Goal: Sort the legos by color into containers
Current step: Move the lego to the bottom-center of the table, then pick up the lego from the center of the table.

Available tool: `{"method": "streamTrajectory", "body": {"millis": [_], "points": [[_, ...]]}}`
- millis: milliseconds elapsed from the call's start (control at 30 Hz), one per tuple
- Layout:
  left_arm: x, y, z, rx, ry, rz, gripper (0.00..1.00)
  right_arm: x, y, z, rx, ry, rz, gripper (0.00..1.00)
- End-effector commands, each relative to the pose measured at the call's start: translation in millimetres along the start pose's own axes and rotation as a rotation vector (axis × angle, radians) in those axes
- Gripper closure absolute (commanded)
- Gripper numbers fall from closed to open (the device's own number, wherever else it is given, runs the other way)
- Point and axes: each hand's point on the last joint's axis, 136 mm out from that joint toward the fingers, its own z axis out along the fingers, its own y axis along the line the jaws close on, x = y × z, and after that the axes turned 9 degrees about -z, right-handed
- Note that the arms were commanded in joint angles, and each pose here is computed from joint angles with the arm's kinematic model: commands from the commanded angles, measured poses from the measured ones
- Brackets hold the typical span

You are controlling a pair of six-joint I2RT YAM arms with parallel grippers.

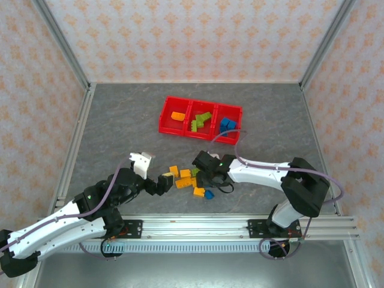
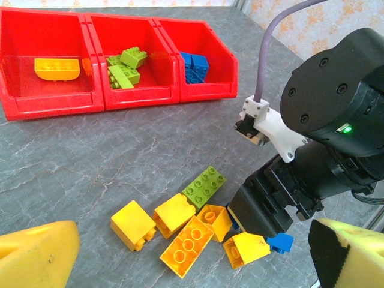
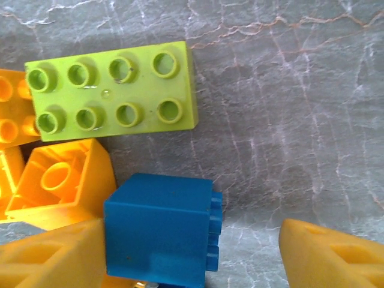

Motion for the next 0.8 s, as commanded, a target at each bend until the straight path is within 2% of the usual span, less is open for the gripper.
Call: {"method": "streamTrajectory", "body": {"millis": [0, 200, 433, 767], "points": [[-4, 1, -2, -0.010, -0.021, -0.012, 0.01, -7, -15, -3, 0.104, -0.032, 0.002, 0.27], [-4, 1, -2, -0.011, -0.019, -0.011, 0.01, -11, -22, -10, 0.134, -0.057, 0.011, 0.29], [-3, 1, 0, -0.011, -0.014, -0.009, 0.01, -15, -1, -5, 0.030, -0.061, 0.011, 0.30], [-3, 1, -1, -0.010, -0.015, -0.010, 0.01, -11, -9, 10, 0.102, -0.029, -0.006, 0.36]]}}
